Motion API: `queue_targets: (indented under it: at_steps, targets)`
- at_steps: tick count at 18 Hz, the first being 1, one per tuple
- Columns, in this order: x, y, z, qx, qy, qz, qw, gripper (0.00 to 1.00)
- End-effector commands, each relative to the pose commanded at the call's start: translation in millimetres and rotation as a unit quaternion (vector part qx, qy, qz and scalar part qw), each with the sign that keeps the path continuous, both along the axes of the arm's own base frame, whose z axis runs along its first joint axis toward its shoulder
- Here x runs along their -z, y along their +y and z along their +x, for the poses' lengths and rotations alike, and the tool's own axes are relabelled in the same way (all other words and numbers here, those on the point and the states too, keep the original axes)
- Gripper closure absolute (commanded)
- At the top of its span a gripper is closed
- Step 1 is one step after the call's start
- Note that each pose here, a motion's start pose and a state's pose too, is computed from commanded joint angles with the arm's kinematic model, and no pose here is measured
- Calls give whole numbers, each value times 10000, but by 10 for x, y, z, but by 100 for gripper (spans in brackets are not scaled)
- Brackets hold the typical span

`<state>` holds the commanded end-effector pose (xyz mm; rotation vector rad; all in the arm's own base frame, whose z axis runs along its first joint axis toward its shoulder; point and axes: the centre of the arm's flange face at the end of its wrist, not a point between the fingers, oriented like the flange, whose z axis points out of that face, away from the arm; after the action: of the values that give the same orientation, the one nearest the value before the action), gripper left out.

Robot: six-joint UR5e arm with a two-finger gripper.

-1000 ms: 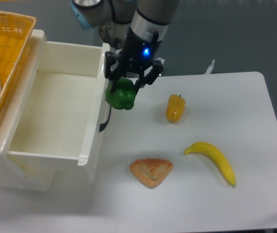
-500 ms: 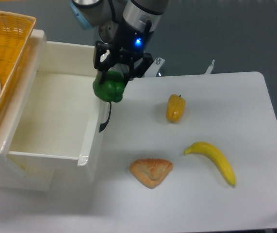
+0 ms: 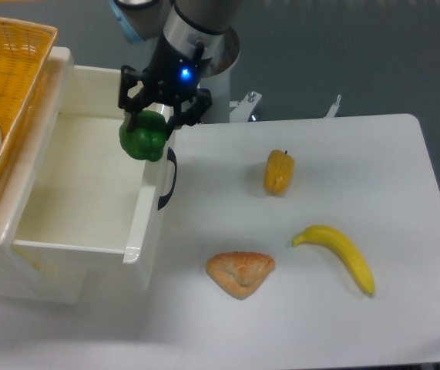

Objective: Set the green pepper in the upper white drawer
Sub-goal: 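Move the held pepper over the drawer interior and lower it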

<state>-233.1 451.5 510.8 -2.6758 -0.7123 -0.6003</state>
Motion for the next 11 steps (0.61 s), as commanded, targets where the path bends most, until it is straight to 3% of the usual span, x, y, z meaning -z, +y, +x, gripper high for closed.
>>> queue_targets:
  at_steps: [11]
  targets:
    - [252, 141, 250, 318, -157, -169, 9992, 54]
